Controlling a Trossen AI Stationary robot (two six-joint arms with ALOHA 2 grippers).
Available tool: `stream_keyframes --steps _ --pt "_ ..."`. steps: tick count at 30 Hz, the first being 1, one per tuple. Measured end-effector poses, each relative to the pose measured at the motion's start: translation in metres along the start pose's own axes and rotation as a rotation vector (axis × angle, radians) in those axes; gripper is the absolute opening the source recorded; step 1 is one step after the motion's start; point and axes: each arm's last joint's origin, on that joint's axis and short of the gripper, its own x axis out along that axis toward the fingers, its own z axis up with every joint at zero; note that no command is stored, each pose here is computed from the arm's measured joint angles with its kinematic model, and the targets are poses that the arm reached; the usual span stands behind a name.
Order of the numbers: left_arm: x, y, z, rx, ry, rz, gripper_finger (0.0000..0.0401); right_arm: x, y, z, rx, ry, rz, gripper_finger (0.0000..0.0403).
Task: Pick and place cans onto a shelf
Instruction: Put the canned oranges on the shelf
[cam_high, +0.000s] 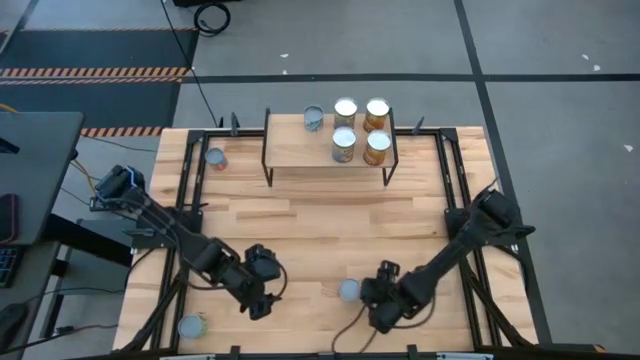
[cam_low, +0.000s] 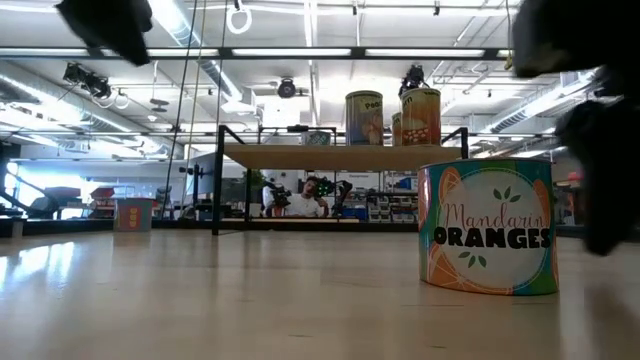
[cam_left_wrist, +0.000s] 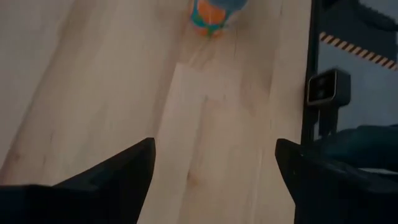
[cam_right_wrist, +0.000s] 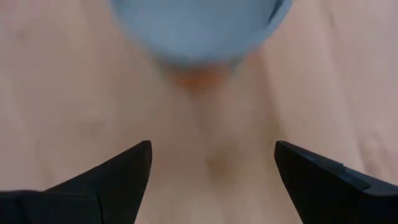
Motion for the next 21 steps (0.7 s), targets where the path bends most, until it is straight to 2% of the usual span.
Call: stream_keyframes --steps 3,12,17,21 --pt "0.004 0.000 -0.010 0.011 0.017 0.001 0.0336 0.006 -0.009 0.019 -0.006 -0.048 -0.005 0.0346" --pt "0.017 0.008 -0.030 0.029 0.012 0.016 0.0336 0.020 -0.052 0.104 0.036 -0.321 0.056 0.0346" --pt "0.024 0.022 -0.037 0.037 -0.031 0.119 0.0336 0.007 -0.074 0.122 0.064 -0.320 0.057 0.0346" --pt "0.033 0.038 -0.039 0.028 -0.007 0.167 0.0336 -0.018 -0.076 0.119 0.074 -0.294 0.073 0.0346"
